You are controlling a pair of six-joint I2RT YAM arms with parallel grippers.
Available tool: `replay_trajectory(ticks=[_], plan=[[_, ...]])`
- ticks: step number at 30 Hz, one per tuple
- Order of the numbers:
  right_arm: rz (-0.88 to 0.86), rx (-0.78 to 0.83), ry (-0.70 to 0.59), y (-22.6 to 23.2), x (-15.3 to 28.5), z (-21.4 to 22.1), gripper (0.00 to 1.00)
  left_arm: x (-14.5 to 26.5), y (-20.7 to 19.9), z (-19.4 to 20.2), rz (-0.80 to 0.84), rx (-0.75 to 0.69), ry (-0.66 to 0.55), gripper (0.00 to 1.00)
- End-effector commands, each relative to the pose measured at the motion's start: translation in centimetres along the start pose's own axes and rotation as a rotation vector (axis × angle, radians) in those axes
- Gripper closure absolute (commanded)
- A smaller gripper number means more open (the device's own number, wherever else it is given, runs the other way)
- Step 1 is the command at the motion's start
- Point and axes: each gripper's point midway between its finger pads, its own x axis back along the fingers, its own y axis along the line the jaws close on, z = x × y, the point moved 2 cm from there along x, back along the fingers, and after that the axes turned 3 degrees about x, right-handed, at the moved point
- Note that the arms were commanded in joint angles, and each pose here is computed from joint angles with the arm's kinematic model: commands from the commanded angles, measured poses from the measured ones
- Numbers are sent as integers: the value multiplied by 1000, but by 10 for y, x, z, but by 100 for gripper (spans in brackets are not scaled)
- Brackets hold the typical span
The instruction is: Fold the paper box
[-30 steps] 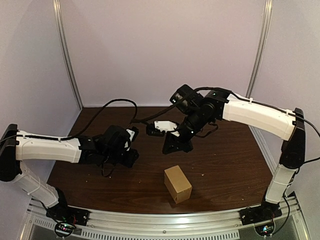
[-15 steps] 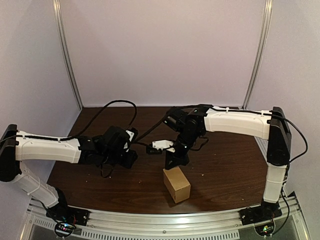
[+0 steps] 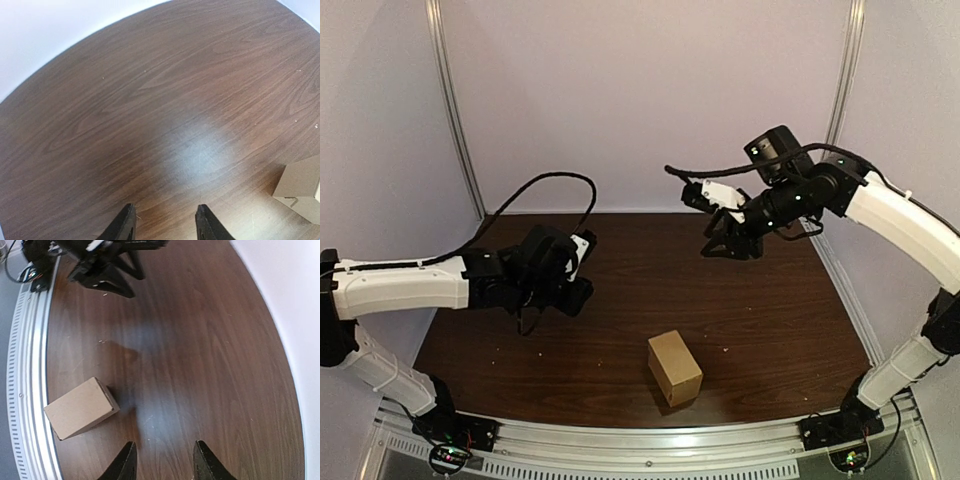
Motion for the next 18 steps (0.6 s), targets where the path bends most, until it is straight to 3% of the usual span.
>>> replay_trajectory(ticks=[1,2,3,5,7,11,14,18], plan=[[243,-95,-47,-34,41,13,53,20,13,-25,-76,-120,-48,54],[291,-129,-61,-43,51,16,50,24,17,-30,-105,-141,-60,49],[360,-164,-66,-53,62,22,39,29,23,-35,-144,-165,-74,40],[576,-260,-51,-86,82,43,3,35,36,-45,-235,-199,-95,18],[816,-367,-26,-120,99,69,0,40,45,-53,-293,-218,-97,3],[1082,-562,48,-148,113,124,0,40,53,-61,-332,-157,-100,3],[1114,-639,61,-149,107,141,0,38,47,-62,-299,-117,-92,3],[1101,-641,-15,-145,118,130,0,37,33,-66,-213,-53,-76,2]])
